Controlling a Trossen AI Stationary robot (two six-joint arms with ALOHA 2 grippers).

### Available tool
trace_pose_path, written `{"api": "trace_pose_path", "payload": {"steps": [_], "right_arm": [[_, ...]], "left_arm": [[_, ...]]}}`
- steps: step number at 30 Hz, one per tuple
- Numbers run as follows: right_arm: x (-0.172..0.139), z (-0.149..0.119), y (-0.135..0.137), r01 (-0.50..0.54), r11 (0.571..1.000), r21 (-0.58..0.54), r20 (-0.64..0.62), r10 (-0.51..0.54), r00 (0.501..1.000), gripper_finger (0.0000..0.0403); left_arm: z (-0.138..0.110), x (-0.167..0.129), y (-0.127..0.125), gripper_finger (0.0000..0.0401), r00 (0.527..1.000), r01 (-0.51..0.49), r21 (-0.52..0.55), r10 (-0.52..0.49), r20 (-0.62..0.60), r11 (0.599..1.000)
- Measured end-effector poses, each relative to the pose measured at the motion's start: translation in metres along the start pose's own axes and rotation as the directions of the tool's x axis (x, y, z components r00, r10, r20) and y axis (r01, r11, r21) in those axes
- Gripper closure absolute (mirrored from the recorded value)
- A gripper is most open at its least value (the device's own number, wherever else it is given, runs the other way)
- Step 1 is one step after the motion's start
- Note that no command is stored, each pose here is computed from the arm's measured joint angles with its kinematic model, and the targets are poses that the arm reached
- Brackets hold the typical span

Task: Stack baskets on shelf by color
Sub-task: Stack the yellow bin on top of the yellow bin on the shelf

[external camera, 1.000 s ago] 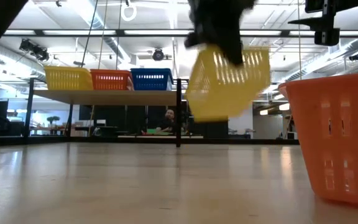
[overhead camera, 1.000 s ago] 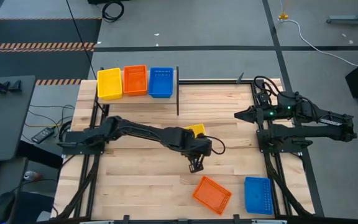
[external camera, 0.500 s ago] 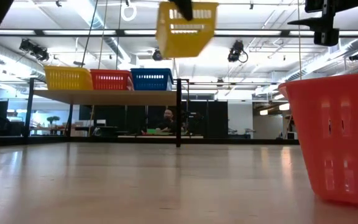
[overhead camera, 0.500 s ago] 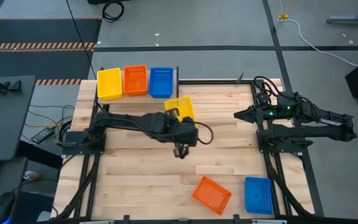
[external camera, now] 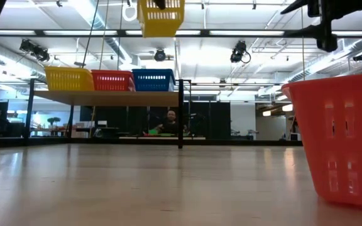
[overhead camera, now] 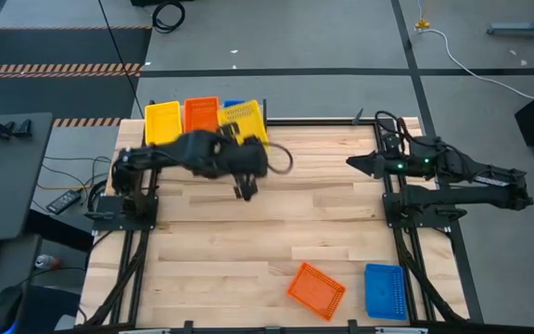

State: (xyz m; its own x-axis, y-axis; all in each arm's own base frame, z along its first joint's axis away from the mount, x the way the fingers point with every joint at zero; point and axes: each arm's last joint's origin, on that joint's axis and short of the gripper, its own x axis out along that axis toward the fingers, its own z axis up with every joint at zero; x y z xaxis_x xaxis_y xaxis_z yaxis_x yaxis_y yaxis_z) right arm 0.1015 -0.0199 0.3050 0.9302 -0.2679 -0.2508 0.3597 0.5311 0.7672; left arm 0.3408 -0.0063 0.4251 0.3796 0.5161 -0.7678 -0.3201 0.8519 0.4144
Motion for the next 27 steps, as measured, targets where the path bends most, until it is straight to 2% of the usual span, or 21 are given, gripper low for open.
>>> {"api": "trace_pose_path", "payload": {"steps": [6, 13, 18, 22, 27], "right_arm": [[0.012, 0.001, 0.002, 0.023, 0.999, -0.024, 0.012, -0.022, 1.000, 0.0160], [0.023, 0.001, 0.002, 0.055, 0.997, -0.060, 0.008, -0.054, 0.998, 0.0160], [0.028, 0.002, 0.000, 0.083, 0.995, -0.056, 0.014, -0.083, 0.996, 0.0160], [0.028, 0.004, -0.002, 0.092, 0.994, -0.050, 0.029, -0.091, 0.995, 0.0160], [0.028, 0.007, -0.005, 0.131, 0.989, -0.068, 0.064, -0.126, 0.990, 0.0160]], "left_arm": [[-0.012, -0.016, 0.055, 0.0394, 1.000, 0.000, -0.032, 0.001, 0.029, 0.999], [-0.027, -0.025, 0.100, 0.0393, 0.999, 0.023, -0.058, -0.020, 0.041, 0.998], [-0.049, -0.022, 0.119, 0.0393, 1.000, 0.021, -0.058, -0.022, -0.013, 0.998], [-0.080, -0.017, 0.125, 0.0393, 0.994, 0.033, -0.070, -0.040, -0.100, 0.997], [-0.112, -0.019, 0.127, 0.0393, 0.989, 0.019, -0.076, -0.030, -0.147, 0.997]]}}
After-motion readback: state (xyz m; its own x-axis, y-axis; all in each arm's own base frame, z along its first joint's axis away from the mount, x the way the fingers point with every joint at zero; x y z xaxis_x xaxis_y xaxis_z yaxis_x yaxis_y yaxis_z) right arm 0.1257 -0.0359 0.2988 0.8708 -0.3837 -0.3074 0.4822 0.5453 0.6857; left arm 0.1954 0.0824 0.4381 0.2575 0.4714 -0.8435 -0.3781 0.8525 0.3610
